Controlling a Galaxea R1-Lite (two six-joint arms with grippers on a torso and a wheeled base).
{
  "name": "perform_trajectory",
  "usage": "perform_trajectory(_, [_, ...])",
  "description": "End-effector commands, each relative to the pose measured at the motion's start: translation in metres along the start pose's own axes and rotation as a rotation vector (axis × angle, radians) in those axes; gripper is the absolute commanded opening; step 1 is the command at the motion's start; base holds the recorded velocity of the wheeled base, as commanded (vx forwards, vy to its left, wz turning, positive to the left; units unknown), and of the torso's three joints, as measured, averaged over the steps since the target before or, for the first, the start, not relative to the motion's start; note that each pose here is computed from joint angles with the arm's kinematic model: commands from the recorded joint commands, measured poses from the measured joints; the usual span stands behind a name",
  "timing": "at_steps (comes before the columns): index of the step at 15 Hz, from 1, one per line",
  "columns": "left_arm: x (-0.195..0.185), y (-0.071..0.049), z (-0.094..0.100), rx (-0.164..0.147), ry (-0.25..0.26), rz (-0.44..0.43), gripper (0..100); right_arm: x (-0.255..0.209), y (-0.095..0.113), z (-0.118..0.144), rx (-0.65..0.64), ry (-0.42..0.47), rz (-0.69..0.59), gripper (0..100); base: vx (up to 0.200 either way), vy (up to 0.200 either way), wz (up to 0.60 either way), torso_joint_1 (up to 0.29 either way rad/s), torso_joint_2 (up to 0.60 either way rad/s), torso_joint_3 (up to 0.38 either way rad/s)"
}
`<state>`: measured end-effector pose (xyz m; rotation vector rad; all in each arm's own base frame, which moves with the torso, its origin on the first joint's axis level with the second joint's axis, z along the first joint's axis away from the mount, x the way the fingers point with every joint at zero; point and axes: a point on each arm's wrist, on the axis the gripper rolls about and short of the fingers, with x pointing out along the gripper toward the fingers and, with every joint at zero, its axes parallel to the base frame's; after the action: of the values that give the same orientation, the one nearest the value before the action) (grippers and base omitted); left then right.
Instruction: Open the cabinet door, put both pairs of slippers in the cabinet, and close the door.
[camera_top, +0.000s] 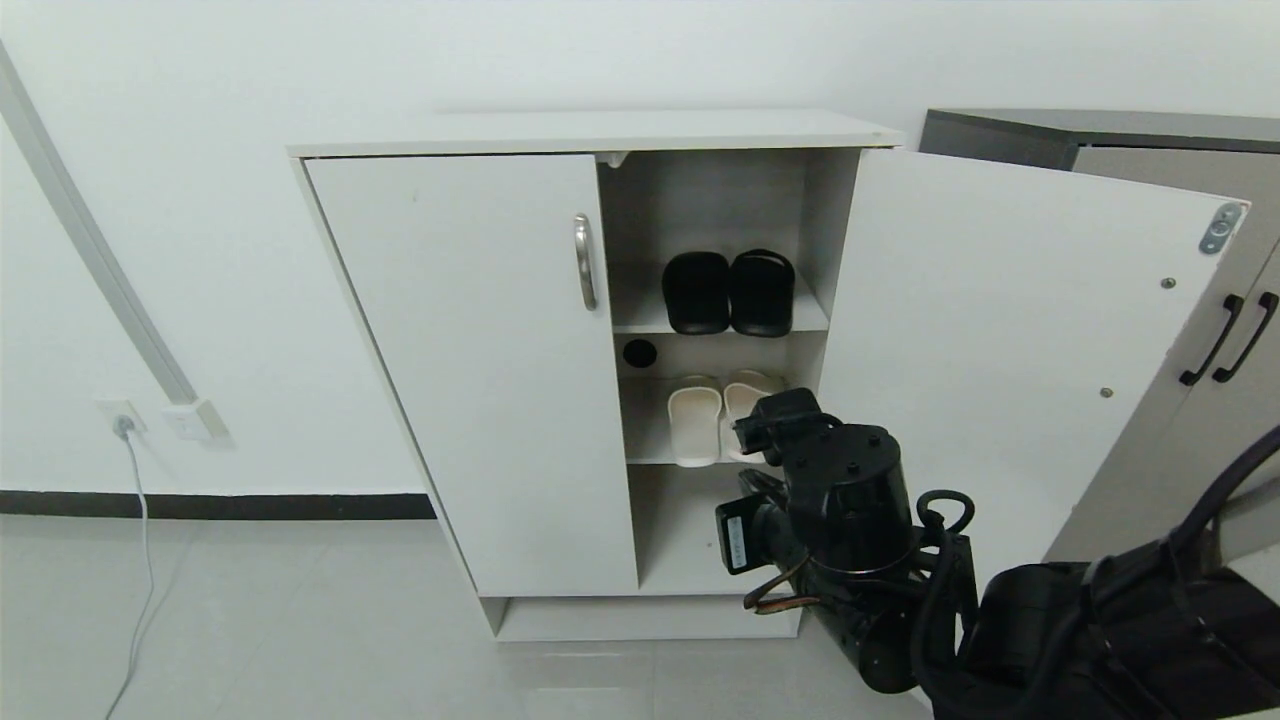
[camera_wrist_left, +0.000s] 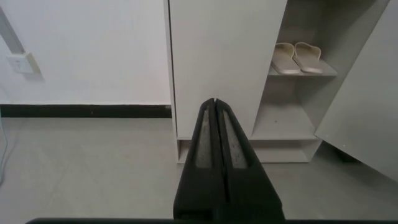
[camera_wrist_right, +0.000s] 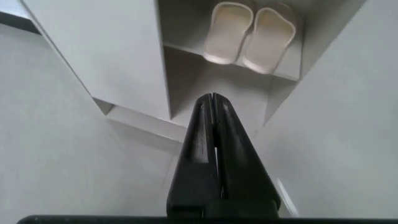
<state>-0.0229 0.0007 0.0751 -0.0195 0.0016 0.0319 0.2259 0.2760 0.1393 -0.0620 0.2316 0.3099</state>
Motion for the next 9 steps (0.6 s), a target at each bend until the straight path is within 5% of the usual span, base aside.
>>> perform_trajectory(1, [0.0001, 0.0000, 0.0000, 0.000, 0.001, 0.000, 0, -0.0013, -0.0004, -0.0014, -0.002, 0.003, 0.001, 0, 0.000, 0.000, 0.00, 0.000, 0.00, 0.000])
perform_trajectory(9, [0.0001, 0.0000, 0.0000, 0.000, 0.001, 0.000, 0, -0.0006, 0.0002, -0.0009, -0.005, -0.013, 0.004, 0, 0.000, 0.000, 0.00, 0.000, 0.00, 0.000])
